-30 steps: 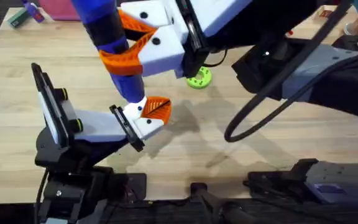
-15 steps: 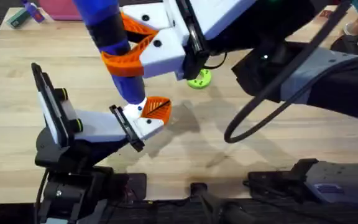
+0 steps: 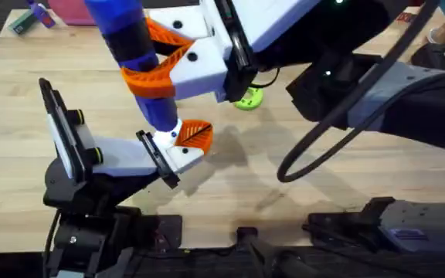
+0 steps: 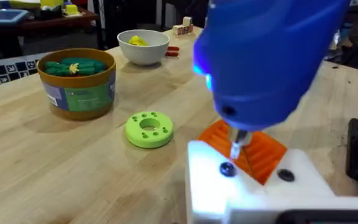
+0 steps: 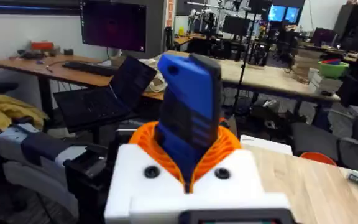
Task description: Pick up the gripper from the table and insert it into the empty holder that is missing its gripper. Then pick up a screw, insert it into the mounting hole, and use the screwdriver to tighten it. Finally, clean up the table by picking up the vegetable and placing it into the bucket.
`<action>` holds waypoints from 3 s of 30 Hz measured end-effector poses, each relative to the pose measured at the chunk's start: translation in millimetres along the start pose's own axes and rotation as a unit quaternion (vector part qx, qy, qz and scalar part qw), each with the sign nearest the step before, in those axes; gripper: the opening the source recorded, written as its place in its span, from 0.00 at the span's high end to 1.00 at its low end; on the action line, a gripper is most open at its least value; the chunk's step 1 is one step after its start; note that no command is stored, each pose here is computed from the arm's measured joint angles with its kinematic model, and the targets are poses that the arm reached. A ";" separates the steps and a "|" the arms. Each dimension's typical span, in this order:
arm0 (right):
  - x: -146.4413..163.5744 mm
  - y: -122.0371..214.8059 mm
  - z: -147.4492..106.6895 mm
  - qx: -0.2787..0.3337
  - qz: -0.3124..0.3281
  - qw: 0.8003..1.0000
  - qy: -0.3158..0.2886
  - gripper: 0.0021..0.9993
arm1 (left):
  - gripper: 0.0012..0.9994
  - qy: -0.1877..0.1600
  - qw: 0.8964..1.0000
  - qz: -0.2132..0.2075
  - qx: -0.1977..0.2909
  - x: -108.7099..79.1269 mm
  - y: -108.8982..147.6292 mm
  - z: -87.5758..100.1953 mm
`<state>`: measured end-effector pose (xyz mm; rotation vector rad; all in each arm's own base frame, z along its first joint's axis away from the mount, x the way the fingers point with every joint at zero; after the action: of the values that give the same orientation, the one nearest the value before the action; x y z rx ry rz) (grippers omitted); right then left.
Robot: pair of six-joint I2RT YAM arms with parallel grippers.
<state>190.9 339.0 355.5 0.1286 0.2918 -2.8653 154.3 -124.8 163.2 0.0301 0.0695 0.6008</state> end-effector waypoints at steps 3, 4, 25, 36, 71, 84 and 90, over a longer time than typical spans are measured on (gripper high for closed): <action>0.4 0.0 -0.3 0.000 0.002 1.000 0.001 0.98 | 0.98 0.000 1.000 0.000 0.000 0.0 0.0 0.0; 0.9 0.1 -0.4 0.001 0.003 1.000 0.002 0.98 | 0.98 0.000 1.000 0.000 0.000 0.0 0.0 0.0; -2.1 1.5 -10.8 0.013 0.007 1.000 -0.002 0.98 | 0.98 0.000 1.000 0.000 0.000 0.0 0.0 0.0; -4.8 1.0 -17.5 0.016 0.007 1.000 -0.009 0.98 | 0.98 0.000 1.000 0.000 0.000 0.1 0.0 -0.1; -10.7 8.4 31.8 -0.008 0.012 1.000 0.024 0.98 | 0.98 0.000 1.000 -0.001 0.000 -0.4 0.0 0.0; -87.7 85.9 22.9 0.203 -0.230 0.928 -0.210 0.98 | 0.98 0.000 1.000 -0.001 0.000 -0.3 0.0 0.0; -97.3 128.1 18.0 0.351 -0.340 0.866 -0.106 0.98 | 0.98 0.000 1.000 -0.001 0.000 -0.3 0.0 0.0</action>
<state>317.1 237.8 360.2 -0.2057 -0.9517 -3.4682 154.1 -124.9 163.3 0.0299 0.0692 0.5989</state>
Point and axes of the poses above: each hand's point on the last joint's axis, 136 mm out from that joint toward the fingers, its own y axis back along the fingers, its own x axis along the line the jaws close on, z = x × y, the point moved 3 cm from there along y, back along the fingers, and after that the axes turned 2 degrees about -y, right-handed, at the moved point
